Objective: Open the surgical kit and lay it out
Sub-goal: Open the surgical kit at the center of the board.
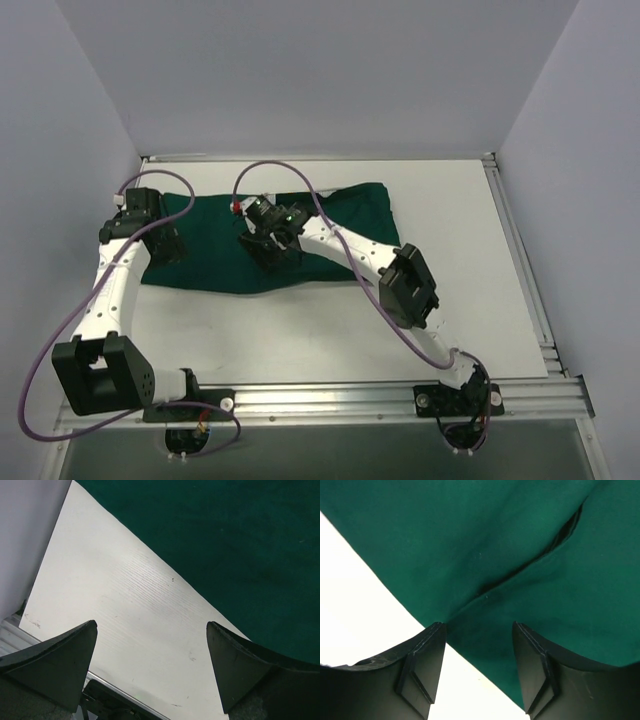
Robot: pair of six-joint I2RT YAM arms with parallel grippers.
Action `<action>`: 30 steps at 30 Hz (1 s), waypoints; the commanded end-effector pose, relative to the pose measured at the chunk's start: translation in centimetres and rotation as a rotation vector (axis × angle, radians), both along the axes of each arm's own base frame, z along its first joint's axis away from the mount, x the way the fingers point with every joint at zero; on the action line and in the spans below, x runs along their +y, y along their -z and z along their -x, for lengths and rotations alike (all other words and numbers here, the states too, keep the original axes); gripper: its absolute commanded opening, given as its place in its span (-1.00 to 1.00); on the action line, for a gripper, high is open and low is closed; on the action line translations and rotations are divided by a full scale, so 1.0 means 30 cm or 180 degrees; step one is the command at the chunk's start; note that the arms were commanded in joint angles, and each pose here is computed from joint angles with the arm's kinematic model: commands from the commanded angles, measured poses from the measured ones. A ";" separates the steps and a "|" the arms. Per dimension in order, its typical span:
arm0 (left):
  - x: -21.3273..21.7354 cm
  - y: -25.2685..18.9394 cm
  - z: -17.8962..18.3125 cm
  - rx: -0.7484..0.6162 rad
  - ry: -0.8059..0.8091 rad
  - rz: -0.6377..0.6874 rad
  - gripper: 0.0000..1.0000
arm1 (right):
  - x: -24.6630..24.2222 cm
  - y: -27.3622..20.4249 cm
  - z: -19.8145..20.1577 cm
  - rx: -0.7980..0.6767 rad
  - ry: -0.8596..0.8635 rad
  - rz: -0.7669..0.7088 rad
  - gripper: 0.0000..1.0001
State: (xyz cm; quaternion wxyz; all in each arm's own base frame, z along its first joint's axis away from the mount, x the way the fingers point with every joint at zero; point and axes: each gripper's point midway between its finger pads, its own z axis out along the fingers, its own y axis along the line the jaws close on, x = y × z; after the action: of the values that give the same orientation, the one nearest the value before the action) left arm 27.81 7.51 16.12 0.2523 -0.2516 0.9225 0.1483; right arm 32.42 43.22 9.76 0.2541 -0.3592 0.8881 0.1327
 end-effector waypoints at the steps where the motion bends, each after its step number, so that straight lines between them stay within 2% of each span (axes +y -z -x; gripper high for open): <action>1: -0.013 -0.038 -0.027 -0.0181 0.0074 0.0063 1.00 | 0.003 -0.002 -0.006 -0.0086 0.0013 0.0153 0.08; 11: -0.034 -0.058 -0.054 -0.0267 0.0136 0.0172 1.00 | -0.002 0.023 -0.003 -0.0063 0.0089 0.0216 -0.18; 12: -0.033 -0.058 -0.054 -0.0266 0.0134 0.0168 1.00 | 0.000 0.022 -0.003 -0.0060 0.0101 0.0206 -0.24; 14: -0.036 -0.058 -0.056 -0.0268 0.0141 0.0181 1.00 | 0.018 0.013 0.011 -0.0018 0.0076 0.0138 -0.48; 17: -0.037 -0.061 -0.056 -0.0281 0.0150 0.0185 1.00 | 0.025 -0.011 0.008 -0.0065 0.0088 0.0098 -0.65; 19: -0.039 -0.061 -0.055 -0.0280 0.0159 0.0192 1.00 | 0.026 -0.020 0.008 -0.0072 0.0097 0.0078 -0.69; 21: -0.040 -0.058 -0.056 -0.0281 0.0164 0.0200 1.00 | 0.017 -0.031 -0.010 -0.0159 0.0166 0.0108 -0.97; 22: -0.041 -0.056 -0.055 -0.0277 0.0166 0.0205 1.00 | 0.015 -0.037 -0.012 -0.0172 0.0179 0.0105 -1.00; 26: -0.048 -0.058 -0.059 -0.0294 0.0186 0.0237 1.00 | 0.010 -0.049 -0.015 -0.0204 0.0200 0.0096 -0.96; 27: -0.049 -0.058 -0.060 -0.0299 0.0189 0.0241 1.00 | 0.008 -0.046 -0.018 -0.0204 0.0203 0.0109 -0.72; 30: -0.051 -0.059 -0.063 -0.0305 0.0194 0.0248 1.00 | 0.001 -0.035 -0.014 -0.0169 0.0194 0.0144 -0.64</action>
State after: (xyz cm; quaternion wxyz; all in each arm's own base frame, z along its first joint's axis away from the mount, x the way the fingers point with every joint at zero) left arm 28.27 5.95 15.87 0.2510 -0.2429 0.9313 0.1032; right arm 32.05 44.31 8.78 0.2538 -0.3525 0.8933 0.1155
